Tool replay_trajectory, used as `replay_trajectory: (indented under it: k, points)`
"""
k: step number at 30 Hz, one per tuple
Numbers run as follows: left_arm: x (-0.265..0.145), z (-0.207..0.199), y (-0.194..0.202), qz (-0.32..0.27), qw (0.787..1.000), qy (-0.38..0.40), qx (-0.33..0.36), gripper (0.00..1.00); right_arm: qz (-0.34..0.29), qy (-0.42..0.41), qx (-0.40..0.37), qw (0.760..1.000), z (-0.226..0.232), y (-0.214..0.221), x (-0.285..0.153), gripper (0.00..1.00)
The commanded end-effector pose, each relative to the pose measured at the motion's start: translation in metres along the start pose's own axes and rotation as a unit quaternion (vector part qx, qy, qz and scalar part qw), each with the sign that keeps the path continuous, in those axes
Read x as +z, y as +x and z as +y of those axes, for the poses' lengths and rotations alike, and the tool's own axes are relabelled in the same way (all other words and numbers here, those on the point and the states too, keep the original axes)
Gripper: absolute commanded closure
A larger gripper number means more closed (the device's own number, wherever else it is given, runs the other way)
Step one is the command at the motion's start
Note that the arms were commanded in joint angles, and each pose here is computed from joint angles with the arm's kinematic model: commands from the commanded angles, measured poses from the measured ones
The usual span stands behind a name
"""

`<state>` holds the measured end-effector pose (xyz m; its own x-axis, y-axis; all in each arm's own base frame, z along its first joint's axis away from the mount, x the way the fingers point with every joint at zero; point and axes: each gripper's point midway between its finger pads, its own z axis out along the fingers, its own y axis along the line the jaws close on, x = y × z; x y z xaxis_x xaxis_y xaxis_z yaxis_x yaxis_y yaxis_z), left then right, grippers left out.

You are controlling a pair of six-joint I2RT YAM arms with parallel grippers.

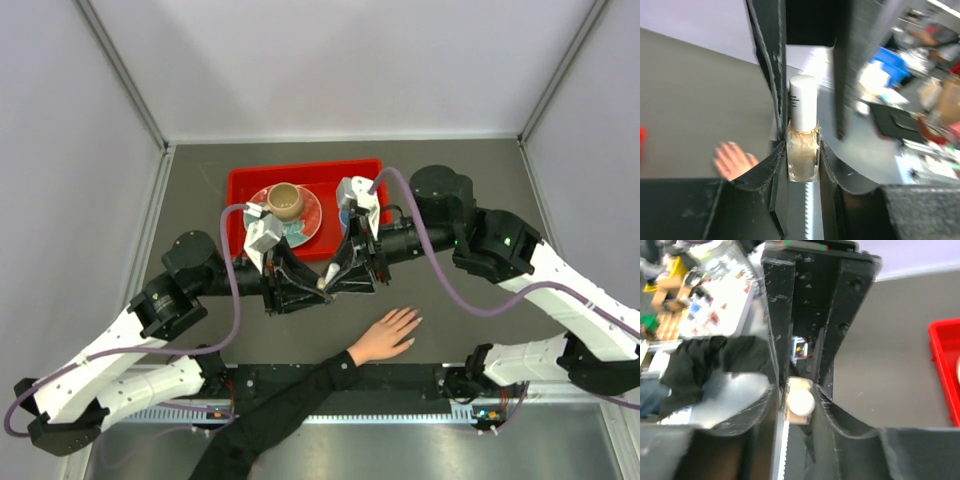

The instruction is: Paint the nails

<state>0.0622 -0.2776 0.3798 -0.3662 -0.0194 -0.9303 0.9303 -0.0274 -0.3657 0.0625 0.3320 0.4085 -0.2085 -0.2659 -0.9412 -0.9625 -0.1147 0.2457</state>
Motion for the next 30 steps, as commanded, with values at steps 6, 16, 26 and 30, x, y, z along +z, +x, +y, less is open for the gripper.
replay_trajectory:
  k: [6,16,26,30]
  points:
    - [-0.026,0.096,-0.035,-0.075,0.955,-0.266,0.108,1.00,-0.049,0.325,0.165,0.930,-0.094,-0.016,-0.030,0.27]
    - [-0.038,0.122,-0.035,-0.083,0.928,-0.324,0.164,1.00,-0.082,0.393,0.233,0.886,-0.125,-0.029,-0.023,0.46]
    - [-0.044,0.126,-0.034,-0.086,0.922,-0.340,0.165,1.00,-0.060,0.389,0.225,0.891,-0.137,-0.029,0.000,0.52]
    - [-0.044,0.128,-0.033,-0.079,0.921,-0.346,0.160,1.00,-0.049,0.380,0.222,0.897,-0.135,-0.027,0.006,0.68]
